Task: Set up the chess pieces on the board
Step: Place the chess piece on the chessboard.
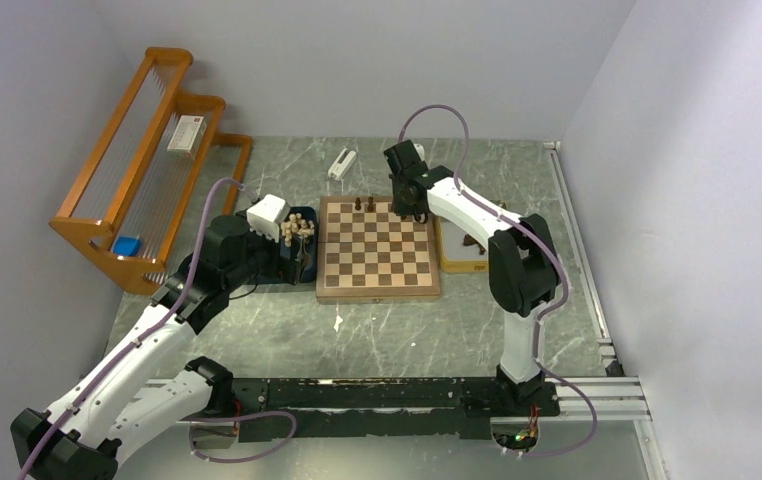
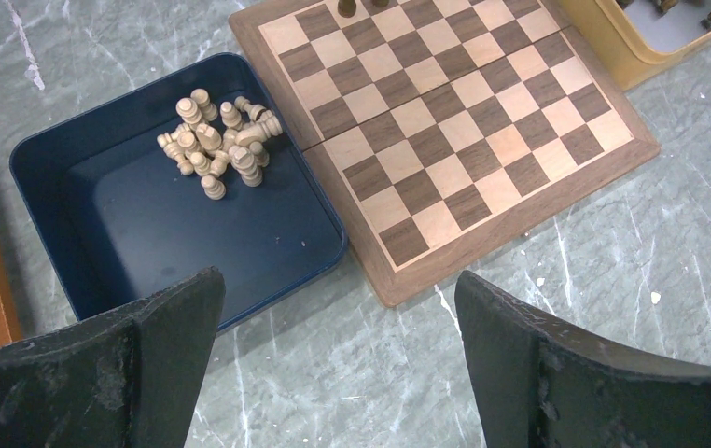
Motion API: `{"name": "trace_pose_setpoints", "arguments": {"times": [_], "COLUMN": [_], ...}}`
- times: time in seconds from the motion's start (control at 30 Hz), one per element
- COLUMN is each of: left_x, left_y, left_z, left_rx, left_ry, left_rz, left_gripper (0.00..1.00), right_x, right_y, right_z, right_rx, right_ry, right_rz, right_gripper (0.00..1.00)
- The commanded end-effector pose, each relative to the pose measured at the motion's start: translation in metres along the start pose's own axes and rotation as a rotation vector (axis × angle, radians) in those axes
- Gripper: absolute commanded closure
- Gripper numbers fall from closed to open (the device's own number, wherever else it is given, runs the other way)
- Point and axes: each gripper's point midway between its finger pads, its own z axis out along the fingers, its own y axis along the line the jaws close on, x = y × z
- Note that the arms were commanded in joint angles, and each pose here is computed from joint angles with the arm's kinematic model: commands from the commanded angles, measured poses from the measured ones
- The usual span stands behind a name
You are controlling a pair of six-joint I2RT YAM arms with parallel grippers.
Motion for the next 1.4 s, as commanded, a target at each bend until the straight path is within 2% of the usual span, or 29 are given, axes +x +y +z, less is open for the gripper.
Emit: {"name": "trace_pose_setpoints", "arguments": {"times": [0.0, 1.37], "left_x": [-0.011, -0.010], "left_y": [-0.002, -0.002], "left_z": [-0.001, -0.001], "left_rx": [0.007, 0.008], "left_ry": [-0.040, -0.039], "left_rz": [0.005, 0.005], "left_gripper": [0.02, 0.02], "right_x": [-0.007, 0.000], "right_y": [0.000, -0.015], "right_z": [0.005, 0.041], "right_rx": [0.035, 0.105], "right_ry": [-0.025, -0.009], "right_rz": [0.016, 0.040], "right_gripper": [0.87, 0.85]}}
